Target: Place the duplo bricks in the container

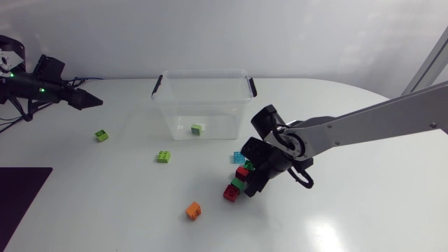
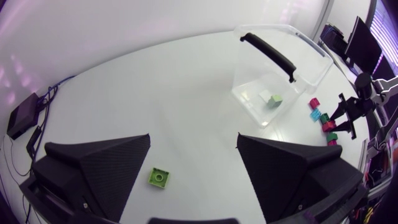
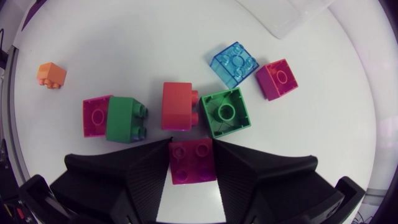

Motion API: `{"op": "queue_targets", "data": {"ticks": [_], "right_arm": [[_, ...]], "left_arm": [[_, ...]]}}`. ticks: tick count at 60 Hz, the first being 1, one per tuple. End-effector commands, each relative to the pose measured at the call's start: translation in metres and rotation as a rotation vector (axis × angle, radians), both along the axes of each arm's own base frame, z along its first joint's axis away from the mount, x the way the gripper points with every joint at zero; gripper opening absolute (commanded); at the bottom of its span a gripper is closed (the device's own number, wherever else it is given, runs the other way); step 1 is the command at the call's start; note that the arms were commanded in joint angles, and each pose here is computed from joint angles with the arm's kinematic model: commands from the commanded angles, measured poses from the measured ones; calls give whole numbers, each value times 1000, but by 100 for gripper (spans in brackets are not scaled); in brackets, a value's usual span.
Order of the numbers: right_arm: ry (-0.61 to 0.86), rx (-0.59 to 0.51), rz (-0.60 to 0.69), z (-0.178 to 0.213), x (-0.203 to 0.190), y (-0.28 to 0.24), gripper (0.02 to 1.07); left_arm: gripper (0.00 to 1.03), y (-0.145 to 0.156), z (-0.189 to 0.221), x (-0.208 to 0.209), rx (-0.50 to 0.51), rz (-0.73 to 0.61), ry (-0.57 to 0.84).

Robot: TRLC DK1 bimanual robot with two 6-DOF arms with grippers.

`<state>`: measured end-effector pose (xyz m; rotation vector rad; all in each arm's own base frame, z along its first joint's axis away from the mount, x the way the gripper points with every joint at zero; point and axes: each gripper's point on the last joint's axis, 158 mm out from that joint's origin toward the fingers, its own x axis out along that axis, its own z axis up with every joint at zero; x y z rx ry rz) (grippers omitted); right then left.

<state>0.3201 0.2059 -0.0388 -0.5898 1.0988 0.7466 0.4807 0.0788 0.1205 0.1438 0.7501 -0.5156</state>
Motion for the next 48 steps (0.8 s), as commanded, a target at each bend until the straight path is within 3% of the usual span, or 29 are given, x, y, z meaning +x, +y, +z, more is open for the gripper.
{"op": "queue_targets", "data": {"ticks": [1,14,39,48], "right_arm": [[-14,2,21,13,-6,-1,35],[-85,20,-20,51,1,-6,35],[-179,100,-30,130,5,14,36],[-220,147,-56,154,13,21,36]], "left_arm": [[98,1,-35,-7,-3,-45,48],[98,9,-72,-1,36,-110,68],[97,72,-122,9,145,-83,99],[96,76,-140,4,182,-116,121]]}}
